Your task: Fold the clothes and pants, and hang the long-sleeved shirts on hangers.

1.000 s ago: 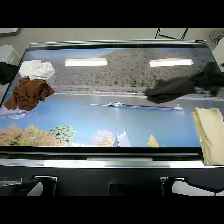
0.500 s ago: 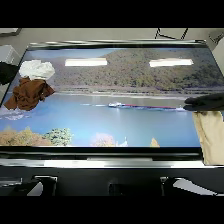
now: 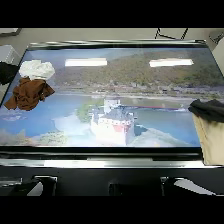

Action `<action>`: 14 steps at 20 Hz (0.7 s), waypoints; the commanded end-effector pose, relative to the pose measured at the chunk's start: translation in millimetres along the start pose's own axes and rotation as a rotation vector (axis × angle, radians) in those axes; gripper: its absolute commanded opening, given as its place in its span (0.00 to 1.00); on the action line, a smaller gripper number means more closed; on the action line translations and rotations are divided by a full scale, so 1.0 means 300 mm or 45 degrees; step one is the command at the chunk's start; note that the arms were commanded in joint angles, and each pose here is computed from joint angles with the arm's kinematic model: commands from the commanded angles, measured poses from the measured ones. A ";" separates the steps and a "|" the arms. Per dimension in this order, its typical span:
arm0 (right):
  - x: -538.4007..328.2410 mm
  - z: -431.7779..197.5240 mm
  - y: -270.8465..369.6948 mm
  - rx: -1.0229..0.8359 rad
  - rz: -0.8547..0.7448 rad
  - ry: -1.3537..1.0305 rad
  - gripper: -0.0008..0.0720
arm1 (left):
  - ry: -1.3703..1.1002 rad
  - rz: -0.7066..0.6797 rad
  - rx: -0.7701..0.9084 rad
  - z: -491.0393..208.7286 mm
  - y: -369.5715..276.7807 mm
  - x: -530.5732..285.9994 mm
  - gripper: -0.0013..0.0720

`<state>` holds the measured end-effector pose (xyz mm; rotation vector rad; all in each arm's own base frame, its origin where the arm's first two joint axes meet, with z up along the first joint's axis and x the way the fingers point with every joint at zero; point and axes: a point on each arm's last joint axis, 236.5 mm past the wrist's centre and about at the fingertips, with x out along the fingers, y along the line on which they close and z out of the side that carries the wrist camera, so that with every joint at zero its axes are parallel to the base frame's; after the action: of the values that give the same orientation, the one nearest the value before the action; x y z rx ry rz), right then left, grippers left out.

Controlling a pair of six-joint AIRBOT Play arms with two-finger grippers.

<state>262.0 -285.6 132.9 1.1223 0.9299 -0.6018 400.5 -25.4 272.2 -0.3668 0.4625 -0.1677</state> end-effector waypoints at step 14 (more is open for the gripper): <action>0.153 -0.143 -0.509 0.003 -0.589 0.024 0.97 | -0.005 -0.004 -0.004 0.003 -0.004 -0.001 0.05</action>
<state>138.5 -272.2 -10.2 1.0131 1.2875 -0.9728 400.4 -25.7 272.1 -0.3700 0.4636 -0.1678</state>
